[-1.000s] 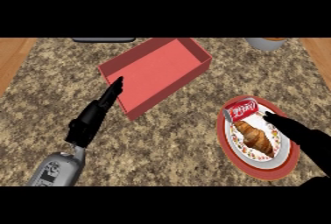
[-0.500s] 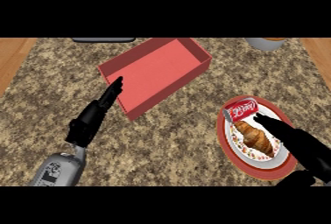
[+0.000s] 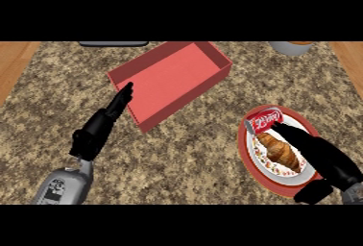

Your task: Pick the croissant from the plate and place it in the cardboard box

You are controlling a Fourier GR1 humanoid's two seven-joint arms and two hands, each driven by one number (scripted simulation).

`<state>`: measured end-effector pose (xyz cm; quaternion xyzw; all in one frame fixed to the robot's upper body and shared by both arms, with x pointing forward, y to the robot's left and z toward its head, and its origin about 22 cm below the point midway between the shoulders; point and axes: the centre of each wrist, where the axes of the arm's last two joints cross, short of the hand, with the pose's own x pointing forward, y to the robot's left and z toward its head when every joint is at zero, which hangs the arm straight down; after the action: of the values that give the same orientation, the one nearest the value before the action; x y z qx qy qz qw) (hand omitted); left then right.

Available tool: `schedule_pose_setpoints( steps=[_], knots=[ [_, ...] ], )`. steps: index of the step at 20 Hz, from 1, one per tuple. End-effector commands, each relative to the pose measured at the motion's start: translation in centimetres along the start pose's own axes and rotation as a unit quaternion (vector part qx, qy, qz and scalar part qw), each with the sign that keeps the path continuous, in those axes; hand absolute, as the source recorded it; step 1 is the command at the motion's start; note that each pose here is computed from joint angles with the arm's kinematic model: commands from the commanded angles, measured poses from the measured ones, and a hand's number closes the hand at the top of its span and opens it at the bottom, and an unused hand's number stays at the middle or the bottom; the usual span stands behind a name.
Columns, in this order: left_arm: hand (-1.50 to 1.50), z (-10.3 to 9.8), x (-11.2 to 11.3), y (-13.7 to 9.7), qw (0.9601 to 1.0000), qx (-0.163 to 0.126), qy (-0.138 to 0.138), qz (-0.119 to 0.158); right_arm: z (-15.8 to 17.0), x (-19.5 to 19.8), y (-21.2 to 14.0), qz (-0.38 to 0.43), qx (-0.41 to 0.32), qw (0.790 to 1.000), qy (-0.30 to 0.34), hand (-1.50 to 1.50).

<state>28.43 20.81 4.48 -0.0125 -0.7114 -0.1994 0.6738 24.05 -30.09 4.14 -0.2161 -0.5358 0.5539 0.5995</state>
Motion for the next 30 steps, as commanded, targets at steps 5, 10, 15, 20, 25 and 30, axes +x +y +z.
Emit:
schedule_pose_setpoints(
  steps=[5, 10, 15, 20, 25, 30],
  knots=[
    [0.0, -1.4, -0.5, -0.1, 1.0, -0.006, -0.002, 0.004, -2.1, 1.2, 4.6, 0.018, 0.034, 0.999, 0.006, -1.5],
    [0.0, 2.4, -1.0, 0.6, 1.0, -0.006, -0.003, 0.007, -1.8, 0.2, 1.6, 0.019, 0.041, 0.999, 0.023, -1.5],
    [0.0, 0.5, -1.5, -0.4, 1.0, -0.004, 0.006, 0.002, -2.5, -1.9, 3.5, 0.021, 0.048, 0.998, 0.019, -1.5],
    [0.0, 1.7, -0.9, 0.6, 1.0, -0.001, -0.002, 0.001, -4.0, -0.6, 3.3, 0.044, 0.04, 0.998, 0.037, -1.5],
    [0.0, -0.7, -0.3, 0.6, 1.0, 0.003, -0.002, 0.002, -5.2, -1.0, 4.8, 0.045, 0.04, 0.998, 0.035, -1.5],
    [0.0, -0.3, 0.4, -0.7, 1.0, 0.0, 0.0, 0.003, -5.1, -1.4, 4.9, 0.073, 0.059, 0.995, 0.024, 1.5]
  ],
)
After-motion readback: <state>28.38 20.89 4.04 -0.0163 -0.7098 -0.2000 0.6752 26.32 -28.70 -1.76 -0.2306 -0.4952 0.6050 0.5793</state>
